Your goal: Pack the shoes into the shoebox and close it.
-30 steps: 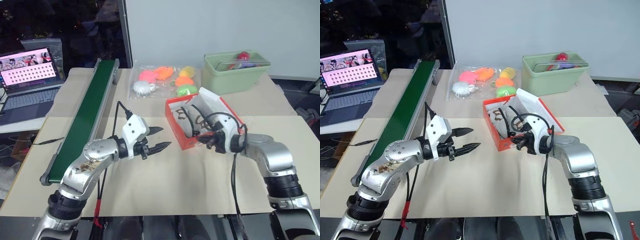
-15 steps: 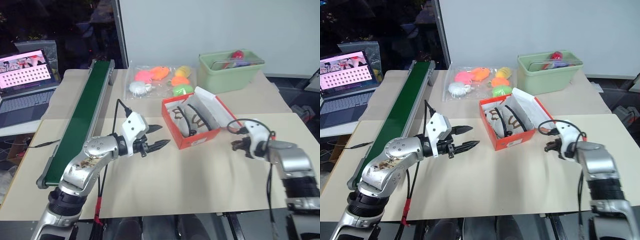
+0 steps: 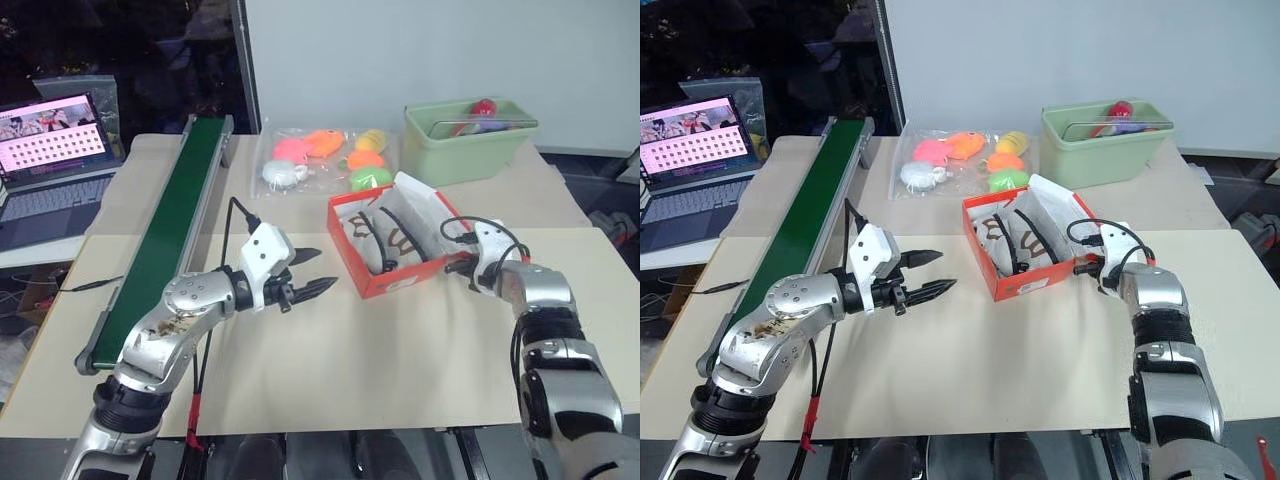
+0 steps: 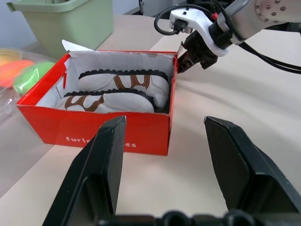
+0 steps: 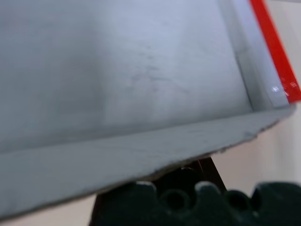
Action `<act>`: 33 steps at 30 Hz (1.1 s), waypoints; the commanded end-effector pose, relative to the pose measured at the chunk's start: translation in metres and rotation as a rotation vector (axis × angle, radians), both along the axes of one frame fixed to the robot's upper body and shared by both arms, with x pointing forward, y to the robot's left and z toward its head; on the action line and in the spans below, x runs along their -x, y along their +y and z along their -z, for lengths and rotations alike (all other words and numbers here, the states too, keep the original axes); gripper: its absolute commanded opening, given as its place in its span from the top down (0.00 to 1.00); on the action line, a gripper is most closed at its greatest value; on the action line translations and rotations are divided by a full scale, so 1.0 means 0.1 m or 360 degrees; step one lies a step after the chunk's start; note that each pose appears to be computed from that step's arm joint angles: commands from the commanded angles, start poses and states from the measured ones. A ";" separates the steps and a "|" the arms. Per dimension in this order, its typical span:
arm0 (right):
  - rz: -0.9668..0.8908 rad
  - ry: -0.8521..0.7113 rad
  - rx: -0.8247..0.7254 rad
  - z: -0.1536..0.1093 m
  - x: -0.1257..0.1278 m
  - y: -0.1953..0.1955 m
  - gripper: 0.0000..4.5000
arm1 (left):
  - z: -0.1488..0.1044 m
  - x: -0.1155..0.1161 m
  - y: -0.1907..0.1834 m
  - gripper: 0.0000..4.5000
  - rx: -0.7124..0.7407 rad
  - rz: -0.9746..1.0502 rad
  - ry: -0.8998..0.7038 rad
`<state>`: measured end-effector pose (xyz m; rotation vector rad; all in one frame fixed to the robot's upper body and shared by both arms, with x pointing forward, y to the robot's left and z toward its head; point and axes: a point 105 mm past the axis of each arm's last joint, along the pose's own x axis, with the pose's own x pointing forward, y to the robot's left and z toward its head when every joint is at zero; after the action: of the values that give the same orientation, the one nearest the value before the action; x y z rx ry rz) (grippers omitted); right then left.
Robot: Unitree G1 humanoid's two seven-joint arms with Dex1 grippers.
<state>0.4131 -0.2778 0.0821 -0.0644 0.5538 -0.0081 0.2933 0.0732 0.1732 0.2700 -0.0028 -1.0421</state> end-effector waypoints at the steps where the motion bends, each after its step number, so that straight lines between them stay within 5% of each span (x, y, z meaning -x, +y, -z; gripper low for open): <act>1: 0.0191 -0.0317 -0.0237 -0.34 -0.19 -0.02 0.98 | -0.14 0.01 0.03 0.37 0.0021 0.0000 -0.0084; 8: 0.0313 -0.0719 -0.0867 -0.63 -0.29 0.22 0.98 | -0.14 -0.01 0.06 0.37 0.0011 -0.0011 -0.0088; 13: 0.0104 -0.0961 -0.1127 -0.84 -0.23 0.53 0.98 | -0.15 -0.01 0.05 0.37 0.0006 -0.0005 -0.0089; 19: -0.0107 -0.1054 -0.0807 -0.92 -0.12 0.68 0.98 | -0.15 -0.01 0.04 0.37 -0.0007 0.0009 -0.0092; 33: -0.0678 -0.1150 0.0638 -1.17 0.00 1.05 0.98 | -0.15 -0.02 0.04 0.37 -0.0012 0.0015 -0.0083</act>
<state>0.4192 -0.1831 0.1709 -0.4525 -0.0802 0.2481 0.2953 0.0780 0.1773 0.2932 -0.0056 -1.0402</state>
